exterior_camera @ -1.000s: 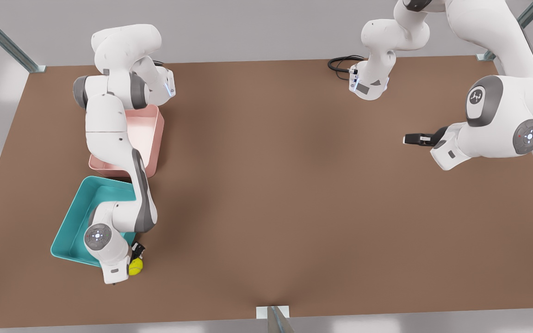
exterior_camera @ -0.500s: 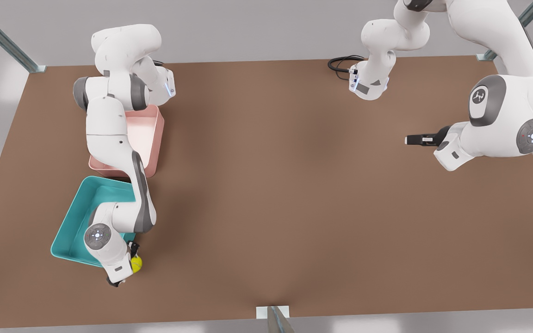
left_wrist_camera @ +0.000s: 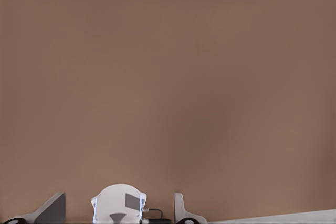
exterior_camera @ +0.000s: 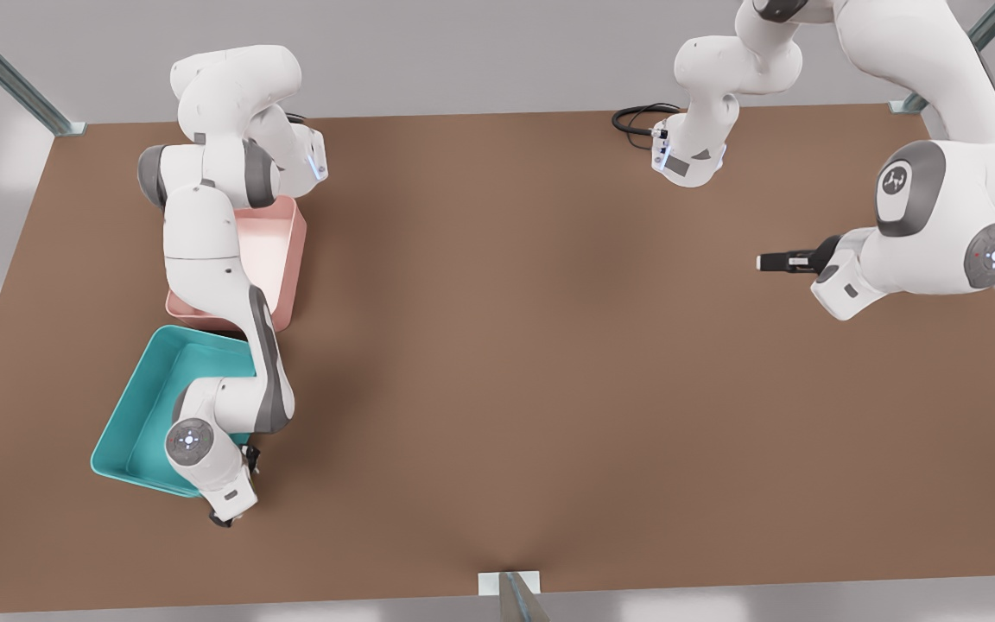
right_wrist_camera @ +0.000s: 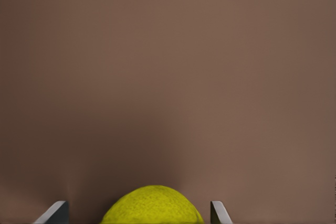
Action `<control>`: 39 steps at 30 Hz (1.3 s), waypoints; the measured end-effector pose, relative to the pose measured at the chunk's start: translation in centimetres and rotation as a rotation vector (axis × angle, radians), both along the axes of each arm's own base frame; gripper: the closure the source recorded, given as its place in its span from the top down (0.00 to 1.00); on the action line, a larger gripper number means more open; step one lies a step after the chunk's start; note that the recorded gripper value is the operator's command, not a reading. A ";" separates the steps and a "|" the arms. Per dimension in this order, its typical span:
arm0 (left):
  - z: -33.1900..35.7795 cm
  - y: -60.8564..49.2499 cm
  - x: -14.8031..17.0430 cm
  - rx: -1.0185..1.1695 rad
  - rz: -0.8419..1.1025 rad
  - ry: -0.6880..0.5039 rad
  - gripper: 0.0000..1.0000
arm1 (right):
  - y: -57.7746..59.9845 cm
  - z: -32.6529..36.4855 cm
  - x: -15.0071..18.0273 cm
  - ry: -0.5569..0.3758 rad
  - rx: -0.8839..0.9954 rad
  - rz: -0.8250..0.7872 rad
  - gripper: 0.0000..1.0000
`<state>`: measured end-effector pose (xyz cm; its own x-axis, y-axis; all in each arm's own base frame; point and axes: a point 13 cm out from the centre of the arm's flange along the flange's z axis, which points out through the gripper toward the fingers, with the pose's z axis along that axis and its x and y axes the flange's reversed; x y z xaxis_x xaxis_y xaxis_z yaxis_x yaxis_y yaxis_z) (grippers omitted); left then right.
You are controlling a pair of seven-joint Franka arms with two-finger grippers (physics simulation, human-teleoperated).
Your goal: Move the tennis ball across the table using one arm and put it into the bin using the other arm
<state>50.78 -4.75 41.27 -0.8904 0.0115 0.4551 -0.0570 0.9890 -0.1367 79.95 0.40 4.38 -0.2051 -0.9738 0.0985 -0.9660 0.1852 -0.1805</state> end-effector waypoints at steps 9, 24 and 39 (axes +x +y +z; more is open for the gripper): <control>-0.7 0.7 0.1 0.005 0.016 0.030 1.00 | -1.7 -1.0 0.4 -0.020 -0.027 0.024 0.89; -0.4 0.8 1.7 0.027 0.019 -0.041 1.00 | 0.2 14.4 -2.6 0.009 0.024 0.001 0.48; -0.3 0.9 1.8 0.037 0.017 -0.048 1.00 | -6.2 17.0 -9.4 0.182 0.050 -0.242 1.00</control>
<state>52.56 -3.83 40.96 -0.9110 -0.0197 0.4119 -0.0681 0.9924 -0.1030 70.52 -5.83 21.42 -0.4152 -0.9033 0.1085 -0.9083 0.4183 0.0069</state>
